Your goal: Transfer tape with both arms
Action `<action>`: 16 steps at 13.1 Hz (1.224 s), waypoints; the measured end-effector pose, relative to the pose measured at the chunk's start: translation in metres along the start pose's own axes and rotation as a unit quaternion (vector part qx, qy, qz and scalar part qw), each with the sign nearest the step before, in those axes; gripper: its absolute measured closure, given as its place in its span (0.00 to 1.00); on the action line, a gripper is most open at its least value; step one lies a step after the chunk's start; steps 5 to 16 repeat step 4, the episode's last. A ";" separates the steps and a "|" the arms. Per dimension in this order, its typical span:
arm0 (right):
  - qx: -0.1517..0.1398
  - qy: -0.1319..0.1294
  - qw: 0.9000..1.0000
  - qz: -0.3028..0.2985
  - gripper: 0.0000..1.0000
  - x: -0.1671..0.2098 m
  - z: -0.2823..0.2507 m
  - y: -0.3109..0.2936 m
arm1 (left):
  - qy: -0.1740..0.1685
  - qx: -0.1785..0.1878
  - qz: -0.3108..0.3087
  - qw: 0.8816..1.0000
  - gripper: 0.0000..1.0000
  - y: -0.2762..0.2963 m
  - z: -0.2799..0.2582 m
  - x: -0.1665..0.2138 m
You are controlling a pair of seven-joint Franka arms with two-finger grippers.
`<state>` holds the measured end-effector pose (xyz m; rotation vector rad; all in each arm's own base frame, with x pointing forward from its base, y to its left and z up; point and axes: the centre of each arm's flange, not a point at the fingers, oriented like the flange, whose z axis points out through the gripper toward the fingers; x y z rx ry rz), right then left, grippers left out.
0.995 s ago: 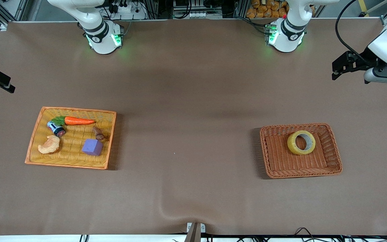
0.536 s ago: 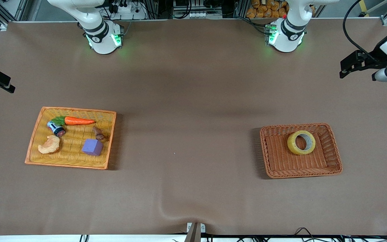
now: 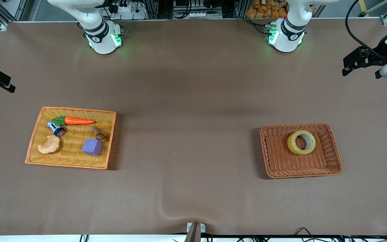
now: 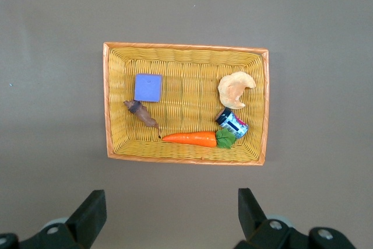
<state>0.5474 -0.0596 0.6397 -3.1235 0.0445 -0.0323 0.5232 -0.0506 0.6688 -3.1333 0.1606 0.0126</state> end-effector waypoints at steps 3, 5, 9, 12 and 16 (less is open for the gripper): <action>0.000 -0.001 1.000 0.000 0.00 0.000 0.001 0.000 | 0.001 0.000 0.000 1.000 0.00 0.000 -0.002 -0.002; 0.000 -0.001 1.000 0.000 0.00 0.000 0.001 0.000 | 0.000 0.000 0.000 1.000 0.00 0.000 -0.002 -0.002; 0.000 -0.001 1.000 0.000 0.00 0.000 0.001 0.000 | 0.000 0.000 0.000 1.000 0.00 0.000 -0.002 -0.002; 0.000 -0.001 1.000 0.000 0.00 0.000 0.001 0.000 | 0.000 0.000 0.000 1.000 0.00 0.000 -0.002 -0.002; 0.000 -0.001 1.000 0.000 0.00 0.000 0.001 0.000 | 0.000 0.000 0.000 1.000 0.00 0.000 -0.002 -0.002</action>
